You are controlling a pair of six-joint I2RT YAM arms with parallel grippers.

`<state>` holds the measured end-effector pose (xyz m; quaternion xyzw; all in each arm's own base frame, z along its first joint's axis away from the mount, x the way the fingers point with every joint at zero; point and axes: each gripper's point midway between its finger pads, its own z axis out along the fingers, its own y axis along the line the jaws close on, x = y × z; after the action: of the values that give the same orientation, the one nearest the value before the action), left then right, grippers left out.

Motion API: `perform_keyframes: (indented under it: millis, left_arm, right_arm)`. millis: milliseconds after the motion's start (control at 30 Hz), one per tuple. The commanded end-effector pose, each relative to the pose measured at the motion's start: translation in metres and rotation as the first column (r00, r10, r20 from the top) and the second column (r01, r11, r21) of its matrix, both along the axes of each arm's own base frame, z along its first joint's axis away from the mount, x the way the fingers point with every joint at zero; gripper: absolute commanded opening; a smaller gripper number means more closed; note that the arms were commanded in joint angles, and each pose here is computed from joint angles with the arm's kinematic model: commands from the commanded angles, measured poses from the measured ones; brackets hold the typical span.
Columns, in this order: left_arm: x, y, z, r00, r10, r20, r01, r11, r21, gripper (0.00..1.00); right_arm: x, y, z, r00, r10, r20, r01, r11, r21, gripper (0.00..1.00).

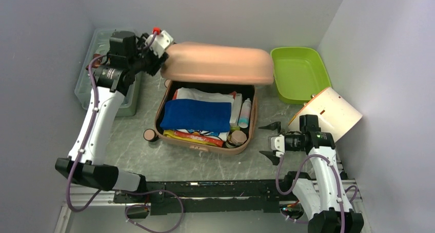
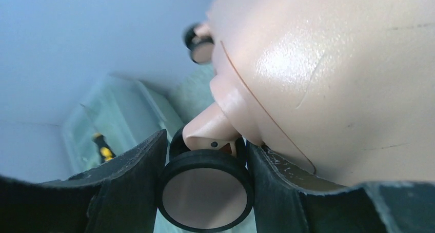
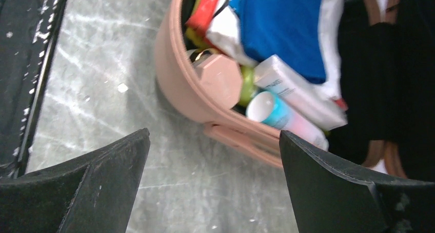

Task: Open, take out, and arrange the luggage
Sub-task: Open the luggage at the center of the board.

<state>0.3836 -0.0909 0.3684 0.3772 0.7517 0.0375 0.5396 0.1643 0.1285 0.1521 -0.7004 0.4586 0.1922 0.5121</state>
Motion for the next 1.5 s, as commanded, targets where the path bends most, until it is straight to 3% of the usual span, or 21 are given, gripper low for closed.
perform_keyframes:
  millis: [0,167,367,700,900,1000,1133,1267,1300,1400,1467]
  left_arm:
    - [0.059,0.007,0.053,0.964,0.141,0.225,-0.132,0.990,-0.057,0.00]
    - [0.075,0.002,0.047,0.966,0.134,0.221,-0.124,0.991,-0.060,0.00]
    - [0.090,-0.002,0.036,0.970,0.133,0.205,-0.124,0.991,-0.057,0.00]
    - [0.106,-0.004,0.029,0.970,0.150,0.192,-0.141,0.988,-0.058,0.00]
    - [0.110,-0.006,0.028,0.972,0.144,0.186,-0.135,0.989,-0.058,0.00]
    - [0.112,-0.007,0.027,0.973,0.144,0.180,-0.134,0.989,-0.064,0.00]
    - [0.117,-0.007,0.024,0.972,0.158,0.175,-0.148,0.986,-0.072,0.00]
    - [0.122,-0.008,0.024,0.972,0.171,0.163,-0.158,0.984,-0.087,0.00]
    - [0.122,-0.008,0.024,0.972,0.173,0.156,-0.161,0.983,-0.092,0.00]
    - [0.121,-0.008,0.024,0.973,0.181,0.146,-0.167,0.980,-0.108,0.01]
    - [0.119,-0.001,0.025,0.963,0.222,0.151,-0.206,0.972,-0.110,0.17]
  right_arm:
    - [0.023,0.012,0.067,0.993,-0.026,0.113,0.009,0.988,0.155,1.00]
    - [0.068,0.003,0.127,0.979,-0.170,0.115,0.143,0.966,0.213,1.00]
    - [0.132,-0.028,0.188,0.867,-0.495,0.066,0.441,0.821,0.363,1.00]
    - [0.172,-0.047,0.249,0.776,-0.622,0.110,0.478,0.692,0.541,1.00]
    - [0.207,-0.045,0.285,0.790,-0.602,0.114,0.433,0.679,0.593,0.96]
    - [0.228,-0.039,0.290,0.814,-0.573,0.094,0.420,0.693,0.587,0.81]
    - [0.241,-0.025,0.295,0.864,-0.494,0.093,0.366,0.746,0.557,0.36]
    - [0.251,-0.011,0.284,0.890,-0.451,0.074,0.346,0.771,0.534,0.05]
    - [0.254,-0.008,0.282,0.891,-0.449,0.071,0.348,0.775,0.528,0.00]
    - [0.265,-0.004,0.272,0.890,-0.451,0.067,0.360,0.786,0.503,0.00]
    - [0.272,-0.004,0.270,0.891,-0.451,0.048,0.368,0.781,0.504,0.00]
